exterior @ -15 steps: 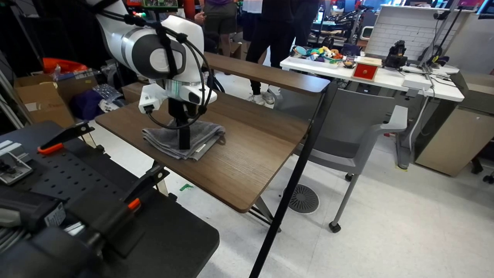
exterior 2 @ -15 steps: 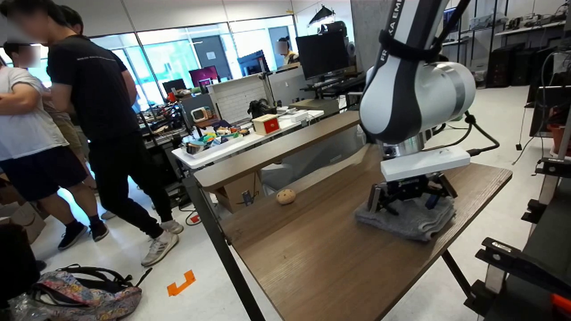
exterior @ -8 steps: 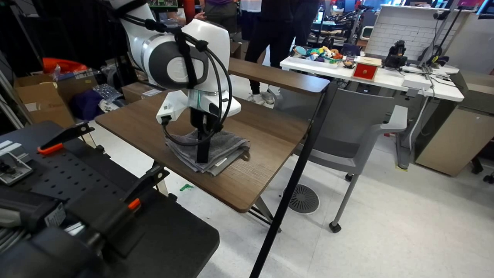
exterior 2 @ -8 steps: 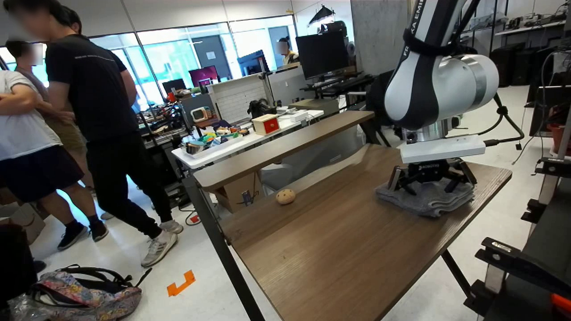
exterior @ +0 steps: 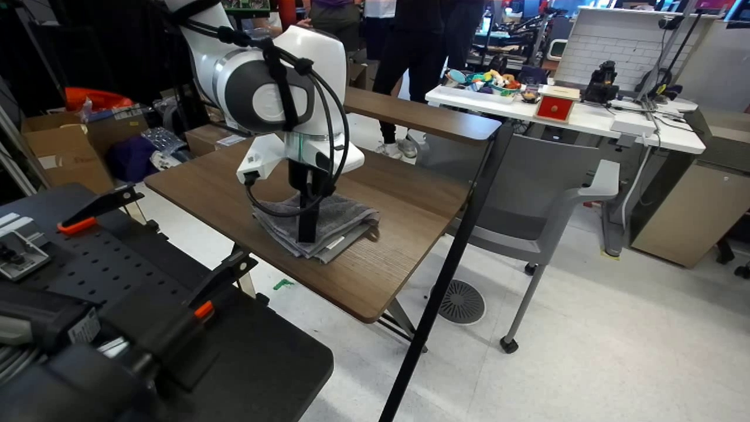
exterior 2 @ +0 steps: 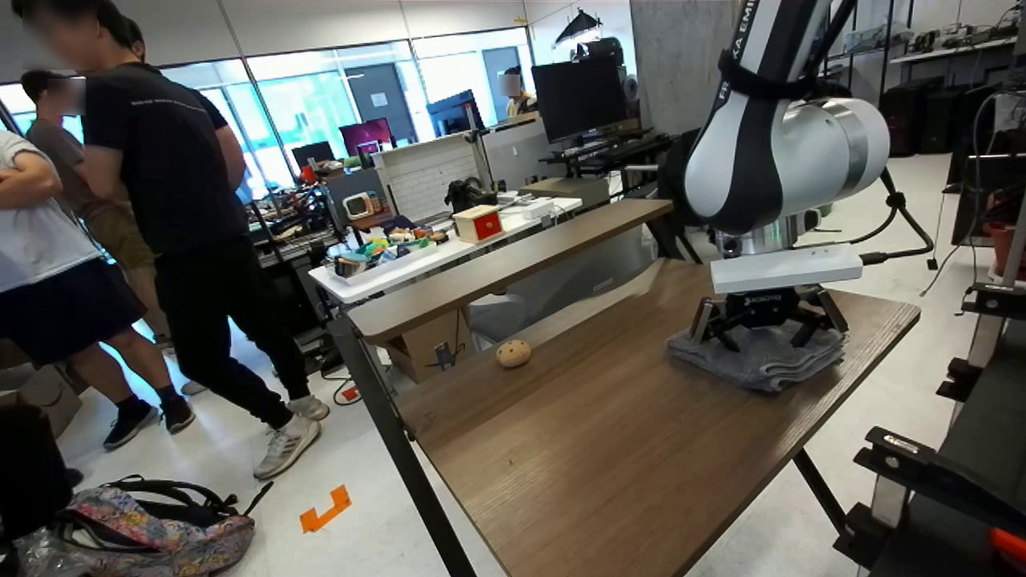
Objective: Move the potato to the left, wipe the table with the grey towel
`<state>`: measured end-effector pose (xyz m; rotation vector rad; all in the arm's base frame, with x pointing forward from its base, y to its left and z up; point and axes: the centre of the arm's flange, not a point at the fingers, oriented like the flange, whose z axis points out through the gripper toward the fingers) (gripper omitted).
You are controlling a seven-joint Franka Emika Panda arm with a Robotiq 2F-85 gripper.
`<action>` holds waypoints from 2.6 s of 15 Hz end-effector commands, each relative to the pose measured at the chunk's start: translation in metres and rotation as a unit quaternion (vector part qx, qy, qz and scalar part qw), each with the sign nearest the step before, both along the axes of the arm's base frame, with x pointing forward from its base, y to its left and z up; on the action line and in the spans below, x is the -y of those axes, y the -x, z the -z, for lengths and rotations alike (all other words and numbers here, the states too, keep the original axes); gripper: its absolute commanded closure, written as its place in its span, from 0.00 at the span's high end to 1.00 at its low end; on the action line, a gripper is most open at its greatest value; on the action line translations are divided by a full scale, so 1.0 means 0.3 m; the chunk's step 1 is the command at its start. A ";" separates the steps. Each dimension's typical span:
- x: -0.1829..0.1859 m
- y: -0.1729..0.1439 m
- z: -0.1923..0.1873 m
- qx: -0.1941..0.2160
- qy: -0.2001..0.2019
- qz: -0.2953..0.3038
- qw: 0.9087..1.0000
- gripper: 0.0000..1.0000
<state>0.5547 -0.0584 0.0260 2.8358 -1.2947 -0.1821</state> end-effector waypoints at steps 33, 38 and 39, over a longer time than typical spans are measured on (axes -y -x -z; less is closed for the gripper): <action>0.151 -0.143 0.130 0.106 -0.041 0.056 0.992 1.00; -0.124 -0.142 0.121 0.119 -0.066 -0.030 0.990 1.00; -0.127 -0.172 0.122 0.125 -0.062 -0.027 0.990 1.00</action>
